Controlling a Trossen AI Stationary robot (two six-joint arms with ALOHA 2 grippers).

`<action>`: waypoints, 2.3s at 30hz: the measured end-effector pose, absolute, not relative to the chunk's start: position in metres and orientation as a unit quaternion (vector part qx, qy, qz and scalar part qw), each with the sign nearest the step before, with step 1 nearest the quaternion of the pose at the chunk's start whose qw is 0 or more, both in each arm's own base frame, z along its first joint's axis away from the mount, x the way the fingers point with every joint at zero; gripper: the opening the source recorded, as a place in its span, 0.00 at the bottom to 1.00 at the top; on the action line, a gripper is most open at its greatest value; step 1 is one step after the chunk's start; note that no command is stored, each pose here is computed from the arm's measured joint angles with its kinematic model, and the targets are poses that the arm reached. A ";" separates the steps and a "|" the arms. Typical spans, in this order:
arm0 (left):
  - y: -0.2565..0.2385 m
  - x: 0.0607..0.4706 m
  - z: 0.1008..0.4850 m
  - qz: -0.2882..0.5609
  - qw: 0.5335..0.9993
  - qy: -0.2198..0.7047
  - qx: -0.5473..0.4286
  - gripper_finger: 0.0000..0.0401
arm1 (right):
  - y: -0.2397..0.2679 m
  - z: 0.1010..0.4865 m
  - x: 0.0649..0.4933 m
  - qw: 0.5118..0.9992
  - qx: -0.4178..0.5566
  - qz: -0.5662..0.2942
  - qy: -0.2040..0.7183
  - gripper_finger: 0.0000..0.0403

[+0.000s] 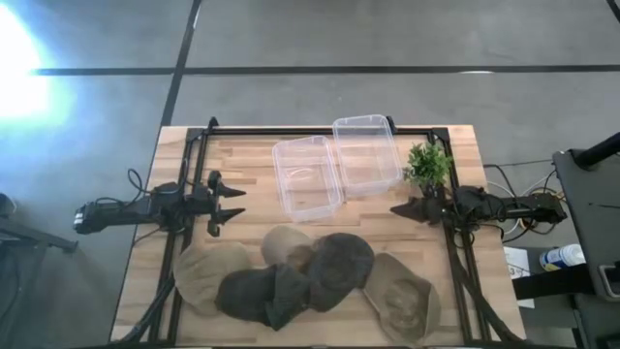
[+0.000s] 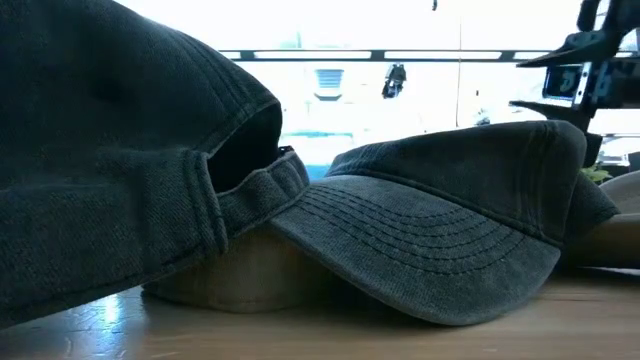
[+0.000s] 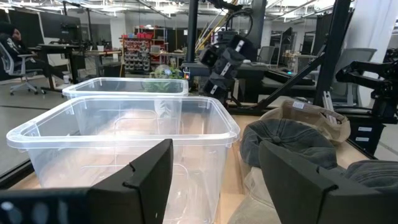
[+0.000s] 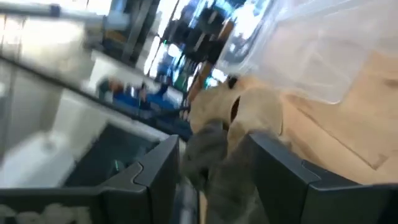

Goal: Pick & Place hat
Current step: Put the right brown cap into the right transparent bin

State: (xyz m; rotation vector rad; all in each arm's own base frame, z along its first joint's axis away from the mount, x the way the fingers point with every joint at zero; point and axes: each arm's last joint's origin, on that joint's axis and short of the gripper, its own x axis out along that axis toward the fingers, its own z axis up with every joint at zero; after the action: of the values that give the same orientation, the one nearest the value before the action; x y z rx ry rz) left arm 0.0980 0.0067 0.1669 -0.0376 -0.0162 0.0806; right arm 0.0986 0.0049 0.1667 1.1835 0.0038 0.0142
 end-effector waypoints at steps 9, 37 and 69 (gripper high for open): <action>0.007 0.098 0.167 0.040 0.999 -0.008 -0.019 0.58 | 0.008 0.166 0.101 0.775 0.630 0.033 0.037 0.46; 0.007 0.098 0.167 0.040 0.999 -0.009 -0.019 0.58 | 0.064 0.172 0.168 0.668 0.456 -0.048 0.587 0.63; 0.007 0.098 0.167 0.040 0.999 -0.008 -0.019 0.58 | 0.041 0.296 0.138 0.825 0.273 -0.214 0.447 0.03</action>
State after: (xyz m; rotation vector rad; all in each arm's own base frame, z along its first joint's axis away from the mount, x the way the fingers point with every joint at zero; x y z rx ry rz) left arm 0.0981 0.0067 0.1670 -0.0372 -0.0166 0.0810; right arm 0.1376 0.0407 0.2958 0.5799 0.9494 -0.4554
